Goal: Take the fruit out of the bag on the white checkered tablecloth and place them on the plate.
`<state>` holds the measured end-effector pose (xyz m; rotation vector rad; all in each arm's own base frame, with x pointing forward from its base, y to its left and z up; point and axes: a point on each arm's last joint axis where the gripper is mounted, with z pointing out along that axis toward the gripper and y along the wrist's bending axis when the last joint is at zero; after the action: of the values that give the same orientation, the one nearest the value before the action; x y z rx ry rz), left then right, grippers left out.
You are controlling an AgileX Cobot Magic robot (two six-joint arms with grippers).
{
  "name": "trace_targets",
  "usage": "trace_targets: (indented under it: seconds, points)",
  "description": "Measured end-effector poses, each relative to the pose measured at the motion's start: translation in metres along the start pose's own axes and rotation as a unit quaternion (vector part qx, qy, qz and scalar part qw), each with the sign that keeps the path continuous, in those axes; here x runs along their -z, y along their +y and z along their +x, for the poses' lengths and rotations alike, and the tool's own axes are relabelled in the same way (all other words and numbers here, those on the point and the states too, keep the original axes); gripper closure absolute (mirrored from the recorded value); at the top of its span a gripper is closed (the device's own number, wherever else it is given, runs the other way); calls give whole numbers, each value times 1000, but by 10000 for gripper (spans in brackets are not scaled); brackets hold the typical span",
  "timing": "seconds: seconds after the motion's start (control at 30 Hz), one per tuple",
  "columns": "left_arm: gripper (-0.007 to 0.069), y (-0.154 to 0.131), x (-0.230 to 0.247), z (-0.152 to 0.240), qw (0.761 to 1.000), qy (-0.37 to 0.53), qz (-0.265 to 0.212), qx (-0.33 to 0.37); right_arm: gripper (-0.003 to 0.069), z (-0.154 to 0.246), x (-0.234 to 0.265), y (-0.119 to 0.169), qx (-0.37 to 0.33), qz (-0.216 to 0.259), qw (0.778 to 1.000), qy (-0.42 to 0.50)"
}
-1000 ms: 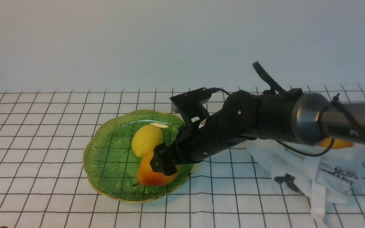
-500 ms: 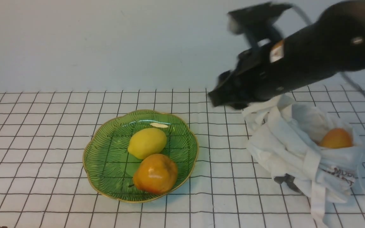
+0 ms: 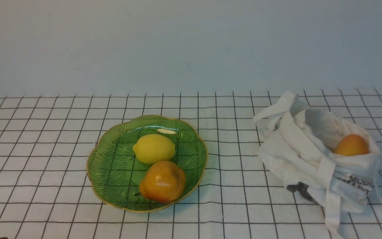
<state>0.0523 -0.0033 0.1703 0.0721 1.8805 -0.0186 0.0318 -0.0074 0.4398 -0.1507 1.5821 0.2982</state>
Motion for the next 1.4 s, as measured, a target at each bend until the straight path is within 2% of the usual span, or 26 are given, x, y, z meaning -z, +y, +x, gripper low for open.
trace_targets:
  seconds: [0.23, 0.37, 0.5, 1.03, 1.27, 1.4]
  points:
    - [633, 0, 0, 0, 1000, 0, 0, 0, 673, 59, 25, -8, -19, -28, 998, -60]
    - [633, 0, 0, 0, 1000, 0, 0, 0, 673, 75, 32, -8, -22, -51, 992, -110]
    - [633, 0, 0, 0, 1000, 0, 0, 0, 673, 82, 35, -8, -22, -62, 989, -134]
    - [633, 0, 0, 0, 1000, 0, 0, 0, 673, 95, 27, -6, -16, -65, 991, -115]
    - [633, 0, 0, 0, 1000, 0, 0, 0, 673, 97, 28, 4, 34, -117, 986, -117]
    - [633, 0, 0, 0, 1000, 0, 0, 0, 673, 98, 27, 7, 49, -129, 983, -120]
